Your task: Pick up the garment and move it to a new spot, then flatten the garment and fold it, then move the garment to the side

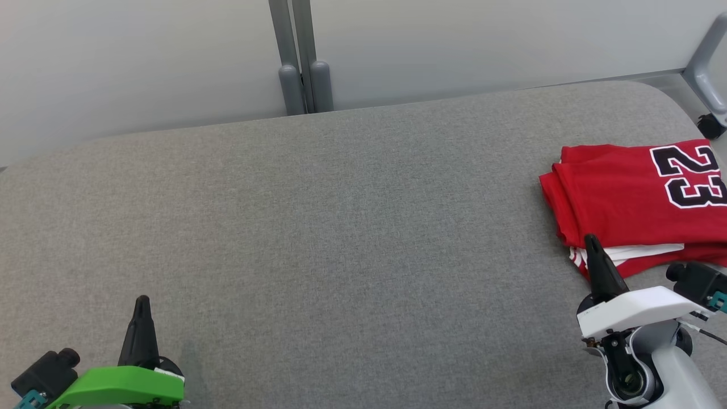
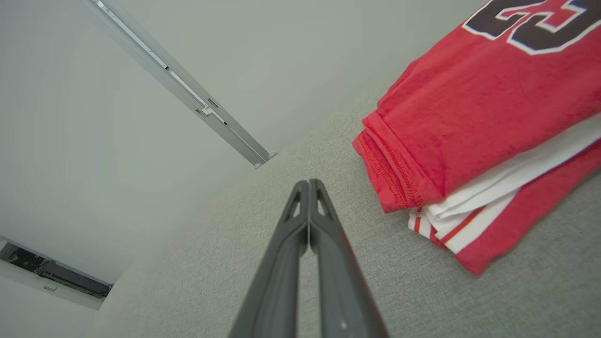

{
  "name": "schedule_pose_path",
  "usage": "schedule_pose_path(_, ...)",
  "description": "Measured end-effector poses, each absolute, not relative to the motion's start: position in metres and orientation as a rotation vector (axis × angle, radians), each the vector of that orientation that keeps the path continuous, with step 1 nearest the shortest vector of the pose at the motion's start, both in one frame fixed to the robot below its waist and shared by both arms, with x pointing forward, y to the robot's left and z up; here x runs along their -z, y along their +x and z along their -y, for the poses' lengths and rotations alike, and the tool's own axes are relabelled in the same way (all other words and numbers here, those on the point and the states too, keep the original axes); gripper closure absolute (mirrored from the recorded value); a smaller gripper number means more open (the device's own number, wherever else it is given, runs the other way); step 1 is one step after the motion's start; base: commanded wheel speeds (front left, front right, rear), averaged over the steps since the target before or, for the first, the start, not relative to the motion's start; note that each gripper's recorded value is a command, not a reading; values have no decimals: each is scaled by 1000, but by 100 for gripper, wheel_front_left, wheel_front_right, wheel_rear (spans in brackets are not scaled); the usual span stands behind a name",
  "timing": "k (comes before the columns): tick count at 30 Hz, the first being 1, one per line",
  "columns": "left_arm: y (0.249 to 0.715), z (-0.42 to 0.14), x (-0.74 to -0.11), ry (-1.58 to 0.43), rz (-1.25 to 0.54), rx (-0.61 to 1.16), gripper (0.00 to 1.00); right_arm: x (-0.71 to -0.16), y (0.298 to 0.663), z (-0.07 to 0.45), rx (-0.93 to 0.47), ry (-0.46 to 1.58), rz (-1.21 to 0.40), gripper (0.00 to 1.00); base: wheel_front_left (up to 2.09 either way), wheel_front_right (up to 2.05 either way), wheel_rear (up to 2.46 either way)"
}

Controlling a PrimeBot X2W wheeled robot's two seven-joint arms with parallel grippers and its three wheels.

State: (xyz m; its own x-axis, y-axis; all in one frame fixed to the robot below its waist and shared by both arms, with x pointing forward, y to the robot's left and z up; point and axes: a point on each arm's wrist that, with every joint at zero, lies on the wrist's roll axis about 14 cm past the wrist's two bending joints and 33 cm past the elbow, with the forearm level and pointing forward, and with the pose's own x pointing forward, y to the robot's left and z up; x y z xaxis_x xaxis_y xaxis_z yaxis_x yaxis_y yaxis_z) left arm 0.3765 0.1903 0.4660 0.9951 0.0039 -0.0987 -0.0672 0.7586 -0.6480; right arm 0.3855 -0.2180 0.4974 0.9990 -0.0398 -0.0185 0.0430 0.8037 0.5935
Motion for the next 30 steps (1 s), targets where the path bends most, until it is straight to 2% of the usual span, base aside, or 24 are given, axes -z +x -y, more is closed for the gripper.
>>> schedule_pose_path(30, 383, -195, -476, -1065, -80, -62, 100, -499, 388, 215, 60, 1022, -10, 100, 0, 0, 0)
